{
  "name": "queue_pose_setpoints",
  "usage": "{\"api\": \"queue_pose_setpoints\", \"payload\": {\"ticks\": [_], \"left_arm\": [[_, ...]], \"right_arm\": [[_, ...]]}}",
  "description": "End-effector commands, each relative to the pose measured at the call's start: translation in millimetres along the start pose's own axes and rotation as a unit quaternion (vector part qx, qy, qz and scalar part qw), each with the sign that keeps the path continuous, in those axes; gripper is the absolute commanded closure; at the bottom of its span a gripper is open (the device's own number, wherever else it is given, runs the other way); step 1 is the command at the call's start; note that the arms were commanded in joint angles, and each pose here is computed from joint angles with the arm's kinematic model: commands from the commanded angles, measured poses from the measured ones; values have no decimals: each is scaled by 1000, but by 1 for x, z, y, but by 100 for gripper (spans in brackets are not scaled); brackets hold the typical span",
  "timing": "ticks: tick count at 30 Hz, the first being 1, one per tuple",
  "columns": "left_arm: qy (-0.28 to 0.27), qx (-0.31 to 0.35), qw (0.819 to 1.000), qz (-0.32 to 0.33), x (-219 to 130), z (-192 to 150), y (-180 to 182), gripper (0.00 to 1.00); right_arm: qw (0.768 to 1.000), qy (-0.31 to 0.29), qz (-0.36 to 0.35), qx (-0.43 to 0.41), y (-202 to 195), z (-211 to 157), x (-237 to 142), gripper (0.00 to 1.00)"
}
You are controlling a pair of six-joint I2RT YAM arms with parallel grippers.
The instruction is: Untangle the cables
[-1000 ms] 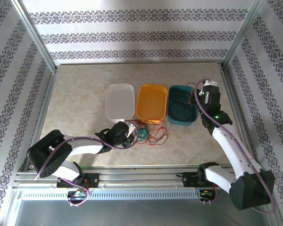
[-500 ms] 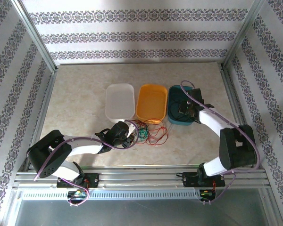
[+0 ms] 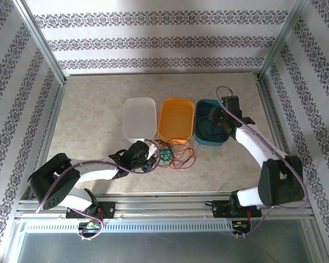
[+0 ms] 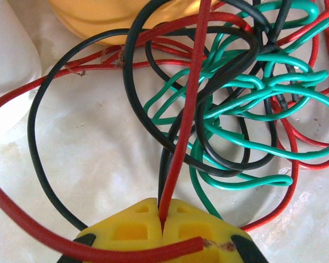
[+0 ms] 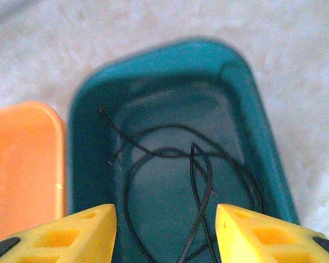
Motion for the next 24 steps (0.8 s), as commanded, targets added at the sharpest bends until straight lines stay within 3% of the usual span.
{"api": "queue_pose_setpoints", "payload": {"ticks": [1, 5, 7, 11, 14, 18, 24], "left_arm": [[-1, 16, 1000, -7, -4, 4, -4, 100], [-4, 17, 1000, -12, -5, 4, -5, 100], [-5, 17, 1000, -13, -4, 5, -5, 100], [-6, 18, 1000, -18, -4, 4, -6, 100], [-5, 18, 1000, -20, -4, 4, -6, 100], [-2, 21, 1000, -19, -4, 5, -6, 100], [0, 22, 1000, -18, -5, 6, -7, 100]], "right_arm": [[999, -37, -15, -10, -5, 9, -26, 48], [997, -32, 68, -36, 5, 4, -44, 47], [986, -4, 155, -61, 22, -8, -49, 47], [933, 70, 319, -154, 72, -47, -59, 50], [897, 126, 379, -189, 99, -76, -57, 51], [875, 165, 405, -209, 121, -96, -48, 53], [876, 184, 371, -248, 141, -108, -28, 53]]}}
Point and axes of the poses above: each hand's point on the last joint's axis, 136 mm out from that joint toward the fingers, its own x axis out along the fingers, its own y axis along the line the jaws close on, z = x × y, the point moved 10 cm from there along -x, back along the fingers, and after that the axes turned 14 degrees about -x, right-handed, at the moved point
